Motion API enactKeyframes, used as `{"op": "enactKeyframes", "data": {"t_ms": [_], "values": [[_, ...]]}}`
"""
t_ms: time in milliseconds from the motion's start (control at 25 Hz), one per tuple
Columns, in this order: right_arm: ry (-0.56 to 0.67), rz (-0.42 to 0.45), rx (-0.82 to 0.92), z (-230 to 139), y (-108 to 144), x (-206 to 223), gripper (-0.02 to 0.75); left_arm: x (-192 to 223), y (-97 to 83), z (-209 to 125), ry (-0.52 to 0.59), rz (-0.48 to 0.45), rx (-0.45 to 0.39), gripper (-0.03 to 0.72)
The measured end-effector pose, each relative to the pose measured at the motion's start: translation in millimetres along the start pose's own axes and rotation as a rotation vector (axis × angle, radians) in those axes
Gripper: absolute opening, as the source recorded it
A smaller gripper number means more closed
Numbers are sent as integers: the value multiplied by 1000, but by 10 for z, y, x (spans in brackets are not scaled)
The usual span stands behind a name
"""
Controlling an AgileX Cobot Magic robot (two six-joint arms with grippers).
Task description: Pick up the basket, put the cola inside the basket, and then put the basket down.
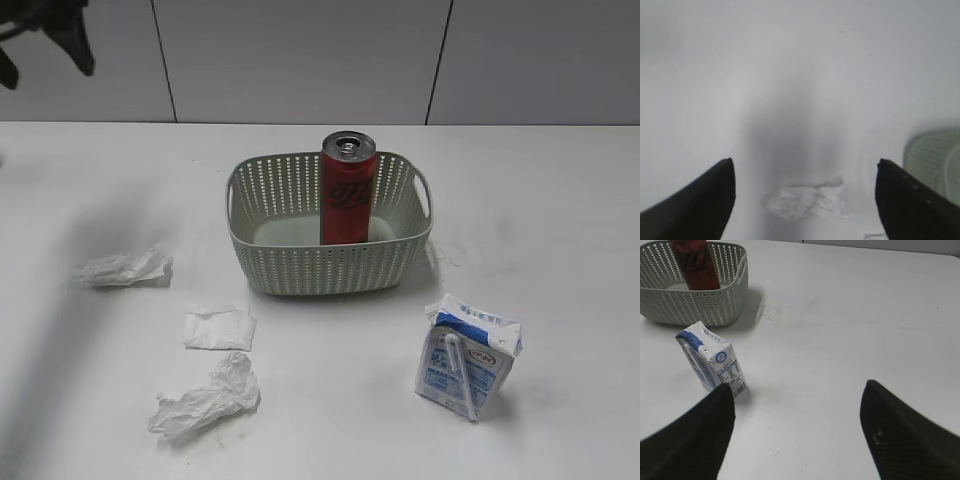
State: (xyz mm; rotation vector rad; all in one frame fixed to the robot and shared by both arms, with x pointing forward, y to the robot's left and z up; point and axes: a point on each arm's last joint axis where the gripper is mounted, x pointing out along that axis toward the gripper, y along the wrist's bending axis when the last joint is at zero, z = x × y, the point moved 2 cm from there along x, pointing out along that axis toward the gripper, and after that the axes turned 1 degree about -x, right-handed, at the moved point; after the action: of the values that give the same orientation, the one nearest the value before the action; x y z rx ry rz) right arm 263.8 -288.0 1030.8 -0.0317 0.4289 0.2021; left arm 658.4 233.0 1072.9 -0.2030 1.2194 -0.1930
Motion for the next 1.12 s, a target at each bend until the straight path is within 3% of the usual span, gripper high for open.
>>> {"op": "enactKeyframes", "data": {"t_ms": [120,240,480,600,800,920,1120], "values": [[0,0,0,0,0,0,591,-245,207,21,-57,76,10,655],[0,0,0,0,0,0,590,-441,363,-32,-88,79,-29,643],[0,0,0,0,0,0,591,-540,480,-396,-35,79,-55,620],[0,0,0,0,0,0,591,-571,430,-678,7,80,0,610],[0,0,0,0,0,0,591,-708,492,-1308,54,168,65,599],[0,0,0,0,0,0,591,-814,541,-1666,14,219,94,594],[0,0,0,0,0,0,591,-917,552,-2195,-103,228,111,590]]}}
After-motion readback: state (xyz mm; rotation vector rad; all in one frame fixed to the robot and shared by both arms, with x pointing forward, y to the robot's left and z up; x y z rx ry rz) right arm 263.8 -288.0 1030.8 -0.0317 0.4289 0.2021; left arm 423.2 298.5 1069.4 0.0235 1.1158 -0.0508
